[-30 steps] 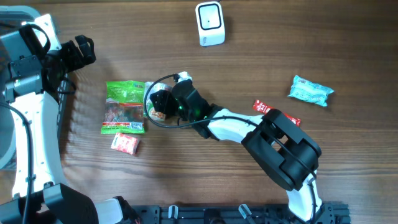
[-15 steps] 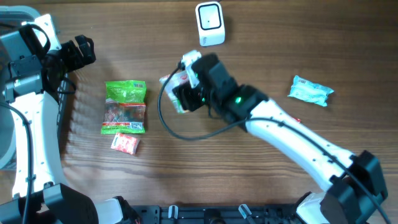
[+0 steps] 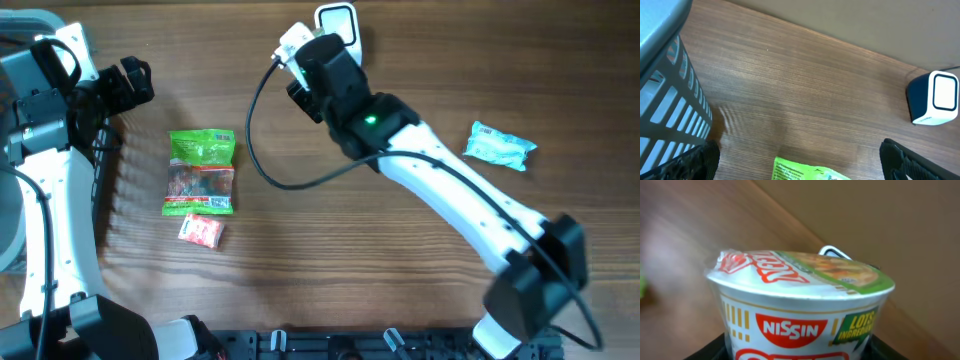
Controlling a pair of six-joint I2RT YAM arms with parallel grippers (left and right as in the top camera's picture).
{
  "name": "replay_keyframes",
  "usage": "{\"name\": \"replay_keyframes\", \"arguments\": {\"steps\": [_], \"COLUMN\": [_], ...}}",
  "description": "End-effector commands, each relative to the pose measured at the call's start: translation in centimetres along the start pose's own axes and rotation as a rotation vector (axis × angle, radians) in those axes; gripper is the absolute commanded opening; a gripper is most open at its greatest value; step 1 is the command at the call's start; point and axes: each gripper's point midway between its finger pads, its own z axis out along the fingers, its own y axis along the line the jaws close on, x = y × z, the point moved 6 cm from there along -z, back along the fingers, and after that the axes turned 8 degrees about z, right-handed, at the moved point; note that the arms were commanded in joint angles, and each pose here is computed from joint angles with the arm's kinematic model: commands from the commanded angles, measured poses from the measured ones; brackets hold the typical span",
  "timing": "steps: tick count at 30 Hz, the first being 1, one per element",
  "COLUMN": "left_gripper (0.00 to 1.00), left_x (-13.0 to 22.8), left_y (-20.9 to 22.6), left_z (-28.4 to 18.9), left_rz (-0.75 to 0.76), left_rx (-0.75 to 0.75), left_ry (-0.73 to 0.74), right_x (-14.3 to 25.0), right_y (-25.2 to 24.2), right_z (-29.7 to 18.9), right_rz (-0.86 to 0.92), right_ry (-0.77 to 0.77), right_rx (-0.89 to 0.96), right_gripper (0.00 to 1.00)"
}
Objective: Scan the item barcode
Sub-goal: 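Hold the noodle cup in front of the scanner window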
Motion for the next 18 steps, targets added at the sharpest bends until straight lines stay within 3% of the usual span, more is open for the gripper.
{"name": "replay_keyframes", "arguments": {"steps": [1, 4, 8, 11, 18], "left_gripper": [1.0, 1.0, 1.0, 1.0, 1.0], "left_x": [-0.5, -0.5, -0.5, -0.5, -0.5], "left_y": [0.0, 0.0, 0.0, 0.0, 0.0], "left_z": [-0.2, -0.2, -0.2, -0.2, -0.2], "left_rz": [0.006, 0.006, 0.006, 0.006, 0.006], "left_rx": [0.007, 0.007, 0.007, 0.007, 0.007], "left_ry": [-0.015, -0.015, -0.015, -0.015, -0.015], "right_x": [-0.1, -0.2, 0.2, 1.6, 1.7], "right_y": [-1.6, -1.6, -2.6, -4.8, -5.8], "right_z": [3.0, 6.8, 10.7, 13.1, 14.1], "right_rz": [-0.171, -0.328, -0.392, -0.375, -0.185], "right_ry": [0.001, -0.038, -0.109, -0.128, -0.228], "right_rx": [0.251, 0.39, 0.491, 0.554, 0.472], "right_gripper": [0.61, 0.6, 0.59, 0.57, 0.57]}}
